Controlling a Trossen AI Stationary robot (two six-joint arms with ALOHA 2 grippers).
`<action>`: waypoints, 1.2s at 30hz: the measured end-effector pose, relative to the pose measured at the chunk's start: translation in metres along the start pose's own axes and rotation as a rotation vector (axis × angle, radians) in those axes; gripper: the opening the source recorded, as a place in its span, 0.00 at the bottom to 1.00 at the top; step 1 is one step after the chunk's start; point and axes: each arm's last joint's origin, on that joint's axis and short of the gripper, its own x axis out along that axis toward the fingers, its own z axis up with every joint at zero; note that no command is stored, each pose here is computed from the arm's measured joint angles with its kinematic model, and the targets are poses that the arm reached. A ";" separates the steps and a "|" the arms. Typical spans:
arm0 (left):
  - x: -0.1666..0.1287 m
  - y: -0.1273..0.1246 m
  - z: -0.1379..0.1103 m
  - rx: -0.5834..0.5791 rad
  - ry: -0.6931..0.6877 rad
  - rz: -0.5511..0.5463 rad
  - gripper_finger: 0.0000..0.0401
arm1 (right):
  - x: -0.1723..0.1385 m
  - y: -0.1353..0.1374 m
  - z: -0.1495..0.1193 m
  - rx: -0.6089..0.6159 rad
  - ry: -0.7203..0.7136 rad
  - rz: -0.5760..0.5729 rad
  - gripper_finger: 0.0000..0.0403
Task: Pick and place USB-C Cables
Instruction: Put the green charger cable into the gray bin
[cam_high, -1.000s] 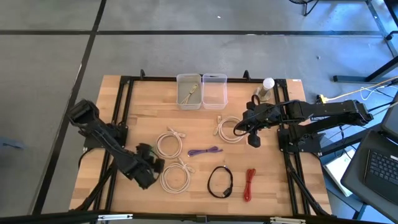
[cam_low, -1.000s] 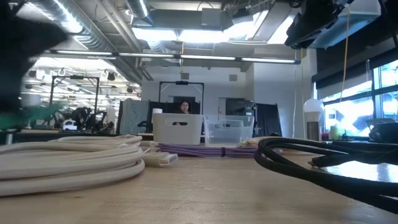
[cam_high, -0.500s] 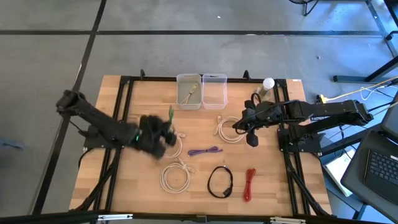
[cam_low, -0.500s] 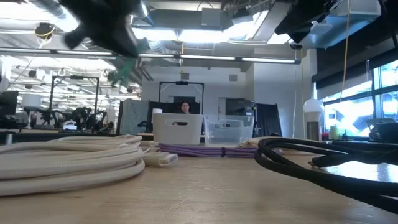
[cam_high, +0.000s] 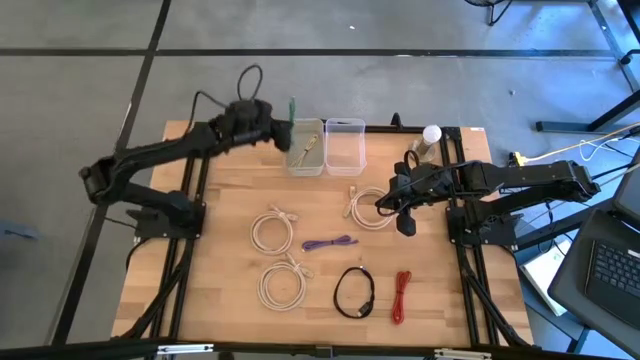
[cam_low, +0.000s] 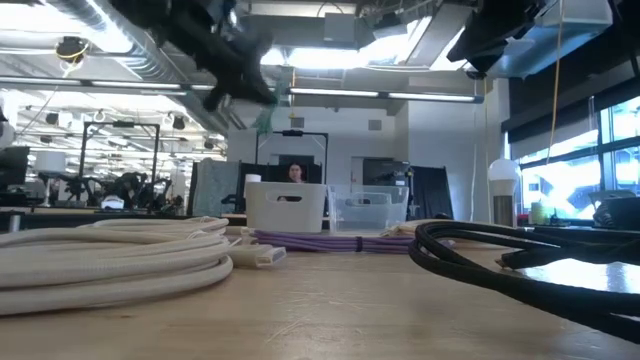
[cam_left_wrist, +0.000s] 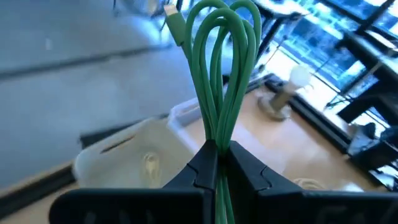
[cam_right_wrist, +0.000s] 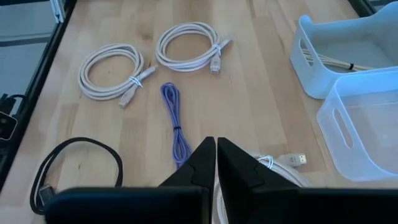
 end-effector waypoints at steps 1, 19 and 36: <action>0.007 0.007 -0.001 -0.020 0.025 -0.007 0.03 | 0.000 0.000 0.000 0.000 -0.002 0.000 0.05; 0.104 0.045 -0.046 -0.092 0.244 0.079 0.03 | 0.000 0.001 0.005 0.059 -0.050 0.009 0.05; 0.138 0.025 -0.045 -0.029 0.441 0.293 0.03 | 0.000 0.001 0.005 0.059 -0.053 0.009 0.05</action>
